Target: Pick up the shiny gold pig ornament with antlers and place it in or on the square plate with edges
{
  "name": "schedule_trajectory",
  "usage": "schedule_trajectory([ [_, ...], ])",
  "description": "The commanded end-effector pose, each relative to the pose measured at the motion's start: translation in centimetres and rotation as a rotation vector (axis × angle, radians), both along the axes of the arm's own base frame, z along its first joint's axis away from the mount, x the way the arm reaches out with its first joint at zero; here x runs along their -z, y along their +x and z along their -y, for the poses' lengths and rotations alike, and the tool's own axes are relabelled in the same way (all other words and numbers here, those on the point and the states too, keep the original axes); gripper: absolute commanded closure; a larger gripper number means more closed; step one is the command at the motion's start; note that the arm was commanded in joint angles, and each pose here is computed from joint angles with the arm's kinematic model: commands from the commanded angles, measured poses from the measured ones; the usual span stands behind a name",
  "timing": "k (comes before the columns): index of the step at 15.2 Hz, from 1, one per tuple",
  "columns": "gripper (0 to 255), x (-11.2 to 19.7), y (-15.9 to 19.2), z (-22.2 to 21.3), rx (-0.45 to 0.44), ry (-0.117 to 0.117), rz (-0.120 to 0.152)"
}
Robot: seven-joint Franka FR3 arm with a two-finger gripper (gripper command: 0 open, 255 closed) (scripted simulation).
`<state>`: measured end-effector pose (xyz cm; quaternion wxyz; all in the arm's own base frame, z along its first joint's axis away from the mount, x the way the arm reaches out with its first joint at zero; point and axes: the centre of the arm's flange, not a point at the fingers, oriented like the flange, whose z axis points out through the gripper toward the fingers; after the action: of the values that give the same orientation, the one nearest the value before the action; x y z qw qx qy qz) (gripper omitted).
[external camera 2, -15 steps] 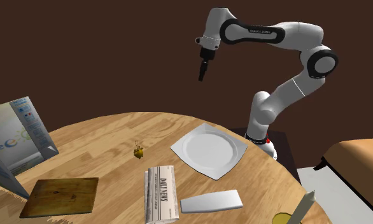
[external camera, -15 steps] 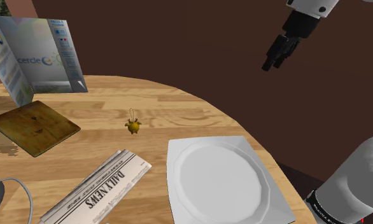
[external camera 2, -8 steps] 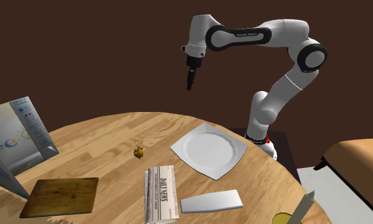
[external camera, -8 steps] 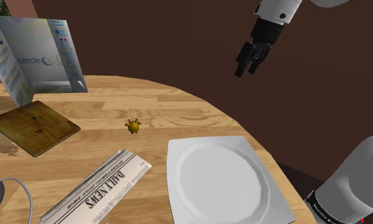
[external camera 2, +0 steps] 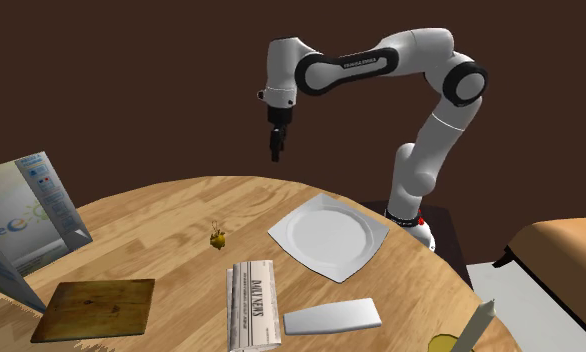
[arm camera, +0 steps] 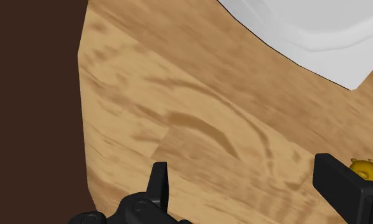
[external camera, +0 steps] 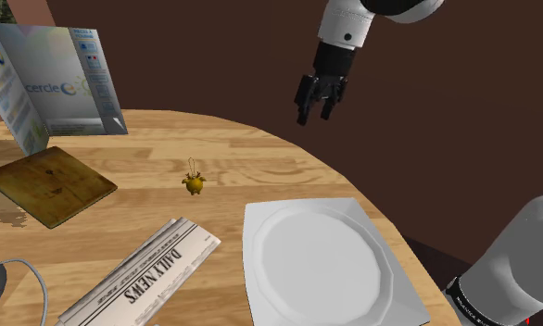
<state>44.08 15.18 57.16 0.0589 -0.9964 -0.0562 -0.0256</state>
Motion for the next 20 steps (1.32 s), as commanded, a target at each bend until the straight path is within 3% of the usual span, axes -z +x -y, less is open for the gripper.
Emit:
schedule_trajectory([
  [1,0,0.7,1.7,-2.1,-0.005,0.005,-0.021],
  [20,0,10.0,14.5,-23.0,-0.061,0.039,-0.217],
])
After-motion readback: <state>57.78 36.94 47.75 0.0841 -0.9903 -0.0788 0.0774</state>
